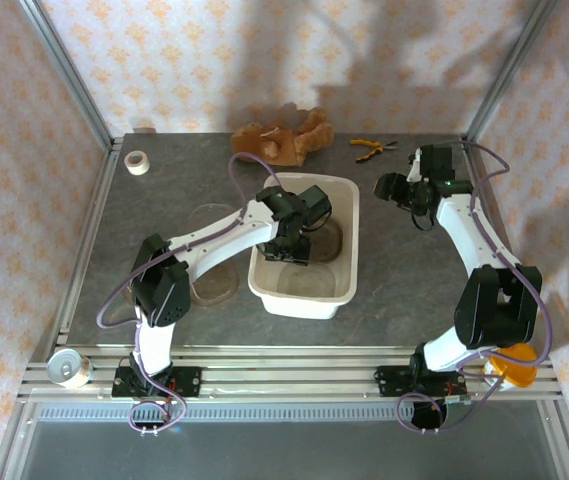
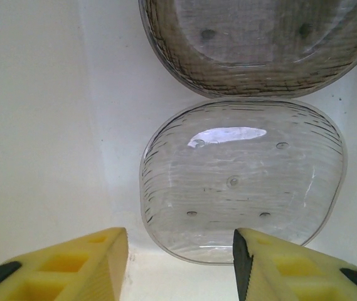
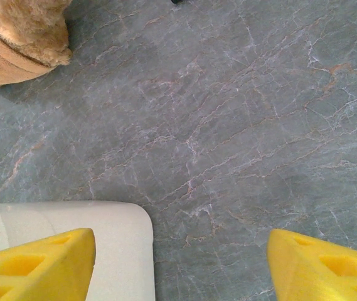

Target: Place the plates into the plastic bin on the countertop

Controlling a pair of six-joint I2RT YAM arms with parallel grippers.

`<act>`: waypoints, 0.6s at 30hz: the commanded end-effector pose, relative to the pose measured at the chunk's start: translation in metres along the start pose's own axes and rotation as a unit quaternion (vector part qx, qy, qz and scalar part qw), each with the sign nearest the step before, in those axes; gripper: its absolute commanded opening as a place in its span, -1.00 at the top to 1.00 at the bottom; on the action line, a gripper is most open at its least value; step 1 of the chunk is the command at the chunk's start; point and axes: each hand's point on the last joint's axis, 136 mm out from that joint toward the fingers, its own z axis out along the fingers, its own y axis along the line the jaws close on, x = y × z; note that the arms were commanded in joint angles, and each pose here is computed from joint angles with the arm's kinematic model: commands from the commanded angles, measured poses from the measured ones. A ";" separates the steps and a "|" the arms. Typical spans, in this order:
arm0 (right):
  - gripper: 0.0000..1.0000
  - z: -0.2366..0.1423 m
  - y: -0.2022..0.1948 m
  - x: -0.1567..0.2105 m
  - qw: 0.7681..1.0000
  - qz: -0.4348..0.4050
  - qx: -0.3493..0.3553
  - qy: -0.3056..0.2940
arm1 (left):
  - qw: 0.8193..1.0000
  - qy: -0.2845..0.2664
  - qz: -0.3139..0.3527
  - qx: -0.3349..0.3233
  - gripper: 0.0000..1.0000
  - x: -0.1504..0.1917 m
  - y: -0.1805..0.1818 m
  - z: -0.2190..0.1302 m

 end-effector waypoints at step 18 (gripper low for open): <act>-0.45 -0.033 0.015 -0.027 1.000 -0.016 -0.003 -0.023 | 0.978 -0.191 -0.082 0.005 -0.12 -0.097 0.112 -0.121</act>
